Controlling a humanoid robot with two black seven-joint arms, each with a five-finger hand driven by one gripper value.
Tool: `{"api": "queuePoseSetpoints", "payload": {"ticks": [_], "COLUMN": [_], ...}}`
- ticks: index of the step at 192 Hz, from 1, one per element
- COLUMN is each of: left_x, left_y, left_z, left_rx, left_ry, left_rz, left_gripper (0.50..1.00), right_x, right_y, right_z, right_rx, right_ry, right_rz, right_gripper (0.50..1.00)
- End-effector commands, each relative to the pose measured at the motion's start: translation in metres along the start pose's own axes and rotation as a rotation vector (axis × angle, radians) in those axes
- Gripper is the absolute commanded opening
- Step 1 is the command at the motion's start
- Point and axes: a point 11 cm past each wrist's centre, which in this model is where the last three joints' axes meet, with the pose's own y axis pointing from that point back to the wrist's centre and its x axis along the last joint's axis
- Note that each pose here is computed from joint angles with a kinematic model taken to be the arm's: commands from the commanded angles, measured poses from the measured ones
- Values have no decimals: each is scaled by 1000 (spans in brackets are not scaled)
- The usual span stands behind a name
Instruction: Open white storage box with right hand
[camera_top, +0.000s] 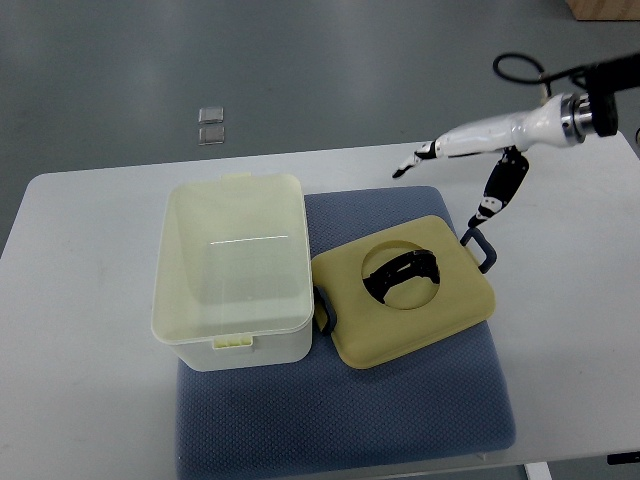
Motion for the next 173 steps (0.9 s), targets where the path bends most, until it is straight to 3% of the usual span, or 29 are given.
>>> {"api": "queuePoseSetpoints", "payload": {"ticks": [1,28,38,39,43,68,88,109,173], "left_x": [-1,-1,-1,-1,-1,0,0,-1,-1], "left_y": [0,0,0,0,0,0,0,0,0], "left_z": [0,0,0,0,0,0,0,0,0], "left_rx": [0,0,0,0,0,0,0,0,0], "left_ry": [0,0,0,0,0,0,0,0,0], "left_rz": [-2,-2,-2,-2,-2,-1,-1,-2,-2], "left_gripper": [1000,1000,1000,1000,1000,1000,1000,1000,1000], "right_x": [62,97,97,101,101,63,11,-27,-77], "right_y": [19,14,14,13,13,-8,-32,-55,-68], "right_z": [-25,-22,-22,-4,5,68,102,106,114], "right_rx": [148,363,363,417,450,547,546,516,457], "right_ry": [-139,-494,-494,-690,-794,-1463,-1807,-1913,-1991], "right_rz": [275,609,609,762,834,1096,1170,1149,1132], "right_gripper": [936,934,934,934,934,936,936,936,936]}}
